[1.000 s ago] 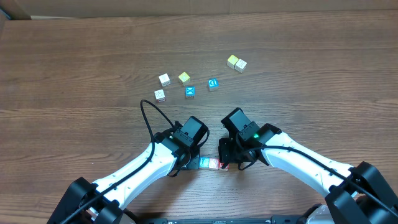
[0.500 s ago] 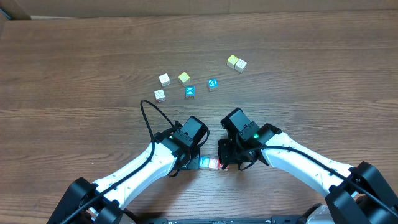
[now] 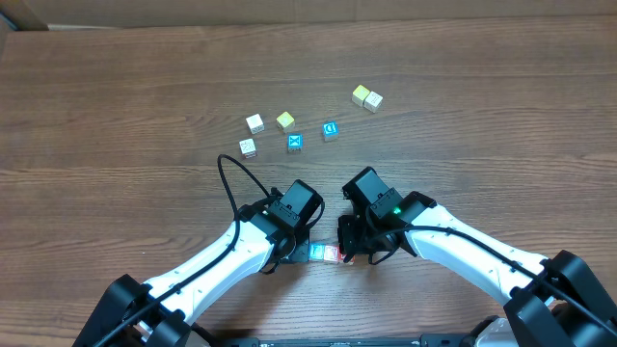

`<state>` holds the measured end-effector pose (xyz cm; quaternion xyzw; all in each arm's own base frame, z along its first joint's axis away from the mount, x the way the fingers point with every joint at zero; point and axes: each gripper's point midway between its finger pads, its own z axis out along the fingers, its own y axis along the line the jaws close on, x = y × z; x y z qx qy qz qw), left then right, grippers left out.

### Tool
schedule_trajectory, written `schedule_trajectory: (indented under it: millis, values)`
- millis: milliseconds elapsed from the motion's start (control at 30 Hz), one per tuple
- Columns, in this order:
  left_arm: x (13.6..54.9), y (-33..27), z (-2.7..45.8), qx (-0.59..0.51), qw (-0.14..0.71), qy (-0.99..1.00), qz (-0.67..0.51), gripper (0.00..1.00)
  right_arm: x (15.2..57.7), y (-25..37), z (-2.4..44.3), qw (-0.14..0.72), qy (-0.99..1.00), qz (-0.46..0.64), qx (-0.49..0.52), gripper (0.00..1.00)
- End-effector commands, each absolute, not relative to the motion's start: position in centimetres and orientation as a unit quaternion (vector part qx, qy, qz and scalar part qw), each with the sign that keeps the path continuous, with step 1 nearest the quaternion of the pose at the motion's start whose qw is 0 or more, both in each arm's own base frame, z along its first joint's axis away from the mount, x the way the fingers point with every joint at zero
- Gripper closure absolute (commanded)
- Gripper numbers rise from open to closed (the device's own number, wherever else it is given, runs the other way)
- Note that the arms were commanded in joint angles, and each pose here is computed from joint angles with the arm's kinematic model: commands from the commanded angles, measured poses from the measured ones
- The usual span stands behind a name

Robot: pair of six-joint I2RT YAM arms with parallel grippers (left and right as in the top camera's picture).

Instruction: Flip 3 blocks

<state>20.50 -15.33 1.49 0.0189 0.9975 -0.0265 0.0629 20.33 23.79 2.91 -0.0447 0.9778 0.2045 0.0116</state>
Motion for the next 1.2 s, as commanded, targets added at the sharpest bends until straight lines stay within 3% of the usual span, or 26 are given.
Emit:
schedule_trajectory:
  millis: [0, 1167]
  values:
    - [20.20, -15.10, 1.09, 0.024, 0.055, 0.998, -0.025, 0.96, 20.44, 23.40, 2.47, 0.015, 0.981, 0.191, -0.029, 0.96]
    - [20.26, -15.14, 1.10, 0.024, 0.056, 0.998, -0.026, 0.96, 20.18, 23.80, 2.34, 0.016, 0.977, 0.205, -0.052, 0.96]
